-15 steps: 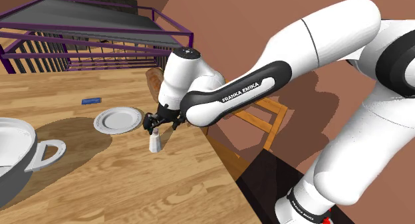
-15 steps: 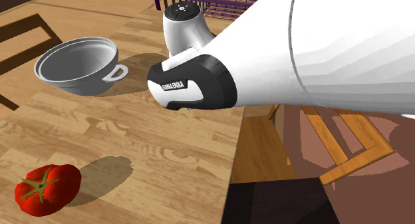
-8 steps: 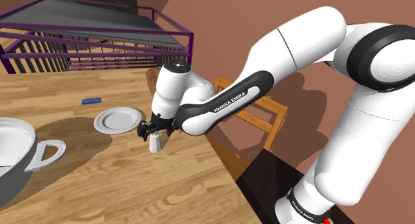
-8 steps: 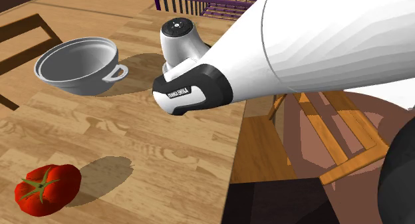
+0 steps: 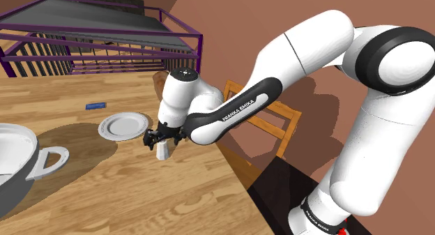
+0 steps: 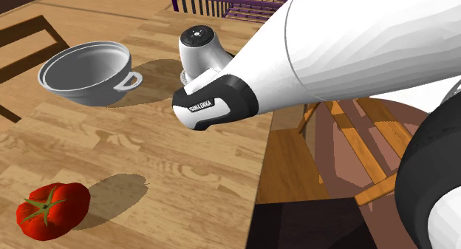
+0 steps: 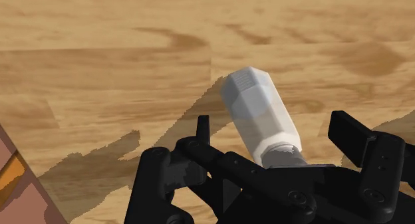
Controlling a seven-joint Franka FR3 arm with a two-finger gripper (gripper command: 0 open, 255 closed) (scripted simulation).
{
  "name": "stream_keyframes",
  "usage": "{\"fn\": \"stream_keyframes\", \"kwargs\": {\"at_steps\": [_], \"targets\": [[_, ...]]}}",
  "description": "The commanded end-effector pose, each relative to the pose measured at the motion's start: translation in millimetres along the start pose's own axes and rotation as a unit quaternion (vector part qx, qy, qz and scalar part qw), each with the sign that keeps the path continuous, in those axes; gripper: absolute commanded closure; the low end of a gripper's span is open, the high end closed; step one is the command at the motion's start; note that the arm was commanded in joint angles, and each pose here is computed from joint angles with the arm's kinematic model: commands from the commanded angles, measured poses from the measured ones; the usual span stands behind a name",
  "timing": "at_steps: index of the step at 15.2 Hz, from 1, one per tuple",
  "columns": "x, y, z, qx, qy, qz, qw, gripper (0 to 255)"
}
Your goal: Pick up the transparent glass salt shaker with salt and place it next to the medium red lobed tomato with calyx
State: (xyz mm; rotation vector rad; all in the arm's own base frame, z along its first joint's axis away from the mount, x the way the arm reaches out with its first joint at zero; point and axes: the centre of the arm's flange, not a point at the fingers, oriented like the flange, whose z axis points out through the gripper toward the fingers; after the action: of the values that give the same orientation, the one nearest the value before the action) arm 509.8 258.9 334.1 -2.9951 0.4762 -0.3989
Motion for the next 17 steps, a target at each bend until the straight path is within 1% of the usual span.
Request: {"fn": "stream_keyframes", "kwargs": {"at_steps": [1, 2, 11, 17], "targets": [[0.0, 0.0, 0.1, 0.000, 0.000, 0.000, 1.0000, 0], [0.0, 0.0, 0.1, 0.000, 0.000, 0.000, 1.0000, 255], [0.0, 0.0, 0.1, 0.000, 0.000, 0.000, 1.0000, 255], [7.7, -3.9, -30.4, 0.000, 0.000, 0.000, 1.0000, 255]]}}
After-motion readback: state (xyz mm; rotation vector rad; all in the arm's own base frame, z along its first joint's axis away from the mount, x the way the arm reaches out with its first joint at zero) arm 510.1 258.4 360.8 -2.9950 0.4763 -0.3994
